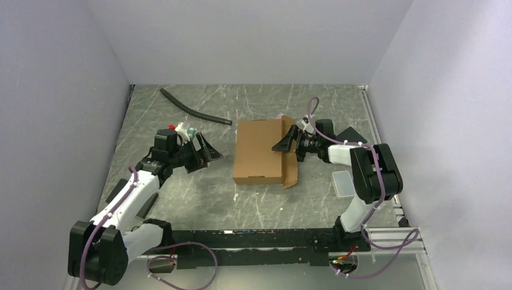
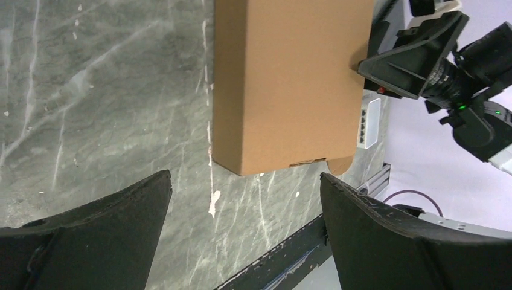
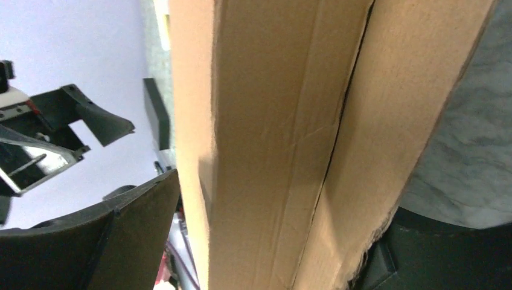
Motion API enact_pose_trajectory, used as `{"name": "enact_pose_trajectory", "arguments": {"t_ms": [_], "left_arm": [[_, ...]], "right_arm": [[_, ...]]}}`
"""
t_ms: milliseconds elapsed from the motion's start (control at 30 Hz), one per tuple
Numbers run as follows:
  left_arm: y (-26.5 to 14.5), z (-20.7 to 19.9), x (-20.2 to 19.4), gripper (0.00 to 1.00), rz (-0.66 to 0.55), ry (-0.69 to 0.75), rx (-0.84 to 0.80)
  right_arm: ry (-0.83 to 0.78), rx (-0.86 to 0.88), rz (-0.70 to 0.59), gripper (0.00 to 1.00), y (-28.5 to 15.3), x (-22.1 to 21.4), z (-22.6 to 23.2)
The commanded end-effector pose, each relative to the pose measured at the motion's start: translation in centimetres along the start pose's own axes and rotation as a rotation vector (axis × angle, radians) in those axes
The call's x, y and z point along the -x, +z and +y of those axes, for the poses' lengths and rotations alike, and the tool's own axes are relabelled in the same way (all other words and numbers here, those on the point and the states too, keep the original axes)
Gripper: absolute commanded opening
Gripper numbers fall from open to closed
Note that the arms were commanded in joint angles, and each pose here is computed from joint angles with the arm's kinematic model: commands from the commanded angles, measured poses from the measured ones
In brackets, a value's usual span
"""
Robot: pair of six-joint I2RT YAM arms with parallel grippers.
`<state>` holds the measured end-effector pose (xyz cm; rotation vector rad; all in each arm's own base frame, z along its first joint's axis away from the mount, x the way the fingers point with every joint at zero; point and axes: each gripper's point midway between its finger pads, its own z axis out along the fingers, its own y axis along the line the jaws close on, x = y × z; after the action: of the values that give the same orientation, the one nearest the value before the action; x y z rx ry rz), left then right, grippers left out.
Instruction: Fold the paper box
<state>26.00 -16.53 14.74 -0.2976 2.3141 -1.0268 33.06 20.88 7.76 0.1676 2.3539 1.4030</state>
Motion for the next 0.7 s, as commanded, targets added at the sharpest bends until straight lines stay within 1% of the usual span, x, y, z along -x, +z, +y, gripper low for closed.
{"name": "enact_pose_trajectory", "arguments": {"t_ms": [0, 33, 67, 133, 233, 367, 433, 500, 567, 600, 667], "left_arm": [[0.1, -0.7, 0.7, 0.96, 0.004, 0.065, -0.003], [0.0, -0.6, 0.8, 0.96, 0.003, 0.073, 0.013], [-0.1, -0.6, 0.9, 0.96, 0.002, 0.082, 0.026], [-0.4, -0.7, 1.3, 0.96, -0.002, 0.100, 0.050], [-0.7, -1.5, 2.2, 0.96, -0.015, 0.128, 0.049], [-0.7, -2.5, 2.6, 0.96, -0.016, 0.145, 0.014], [-0.4, -3.0, 2.3, 0.96, -0.002, 0.146, -0.009], [0.0, -3.6, 1.6, 0.96, 0.020, 0.165, -0.040], [0.4, -4.2, 0.8, 0.96, 0.033, 0.196, -0.060], [0.6, -4.5, 0.4, 0.96, 0.039, 0.214, -0.065], [1.2, -4.8, -0.3, 0.96, 0.050, 0.260, -0.053]], "right_arm": [[-0.171, -0.090, -0.016, 0.94, -0.7, 0.8, -0.8], [-0.214, -0.119, -0.019, 0.99, -1.1, 1.0, -0.9], [-0.251, -0.147, -0.021, 0.99, -1.6, 1.2, -0.9], [-0.311, -0.234, -0.021, 1.00, -2.8, 1.6, -1.4], [-0.353, -0.338, -0.004, 1.00, -5.2, 1.4, -2.9], [-0.403, -0.393, 0.031, 1.00, -8.1, 0.8, -3.9], [-0.484, -0.396, 0.014, 1.00, -9.4, 0.7, -3.4], [-0.636, -0.365, -0.005, 1.00, -10.5, 0.5, -2.0], [-0.824, -0.278, -0.023, 1.00, -11.6, -0.1, 0.7], [-0.935, -0.215, -0.016, 1.00, -11.9, -0.8, 1.9], [-1.227, -0.027, 0.009, 1.00, -12.6, -3.4, 4.7]]}}
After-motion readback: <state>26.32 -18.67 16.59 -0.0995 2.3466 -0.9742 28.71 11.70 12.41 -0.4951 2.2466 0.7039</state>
